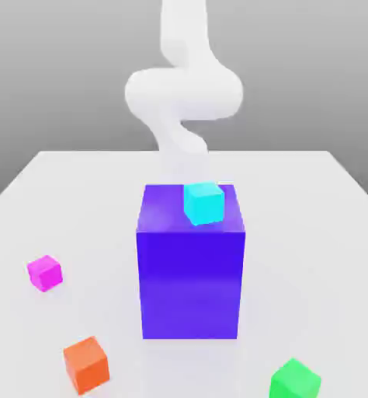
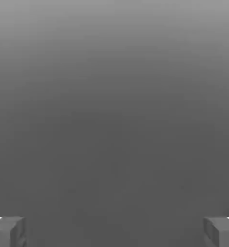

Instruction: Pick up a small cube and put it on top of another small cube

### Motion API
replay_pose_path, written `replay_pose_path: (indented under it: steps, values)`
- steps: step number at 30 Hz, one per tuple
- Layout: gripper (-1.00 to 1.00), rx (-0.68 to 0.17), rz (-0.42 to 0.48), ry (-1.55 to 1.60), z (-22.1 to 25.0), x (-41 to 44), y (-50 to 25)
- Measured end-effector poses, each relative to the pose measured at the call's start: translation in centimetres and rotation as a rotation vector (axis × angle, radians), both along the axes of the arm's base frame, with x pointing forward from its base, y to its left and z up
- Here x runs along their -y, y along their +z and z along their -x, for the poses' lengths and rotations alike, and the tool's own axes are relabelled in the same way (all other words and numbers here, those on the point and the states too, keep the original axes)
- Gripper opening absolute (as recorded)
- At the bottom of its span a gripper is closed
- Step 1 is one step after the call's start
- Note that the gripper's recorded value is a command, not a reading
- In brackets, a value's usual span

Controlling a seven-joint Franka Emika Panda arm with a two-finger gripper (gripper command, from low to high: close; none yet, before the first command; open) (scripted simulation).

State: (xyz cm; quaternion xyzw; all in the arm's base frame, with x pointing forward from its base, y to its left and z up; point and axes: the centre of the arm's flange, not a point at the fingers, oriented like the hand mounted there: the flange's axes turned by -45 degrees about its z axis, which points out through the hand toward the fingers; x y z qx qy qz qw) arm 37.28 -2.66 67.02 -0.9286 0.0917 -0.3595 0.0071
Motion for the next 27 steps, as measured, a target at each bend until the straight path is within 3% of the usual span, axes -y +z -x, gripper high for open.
replay_pose_path:
  steps: [6,12,19,27]
  values:
    - [0.0,-0.128,-0.181,-0.392,-3.6,7.7,-10.6]
    - [0.0,-0.225,-0.353,-0.793,-3.0,15.5,-21.3]
    - [0.0,-0.308,-0.546,-1.279,2.4,22.6,-33.5]
    - [0.0,-0.366,-0.76,-1.872,13.1,26.6,-45.6]
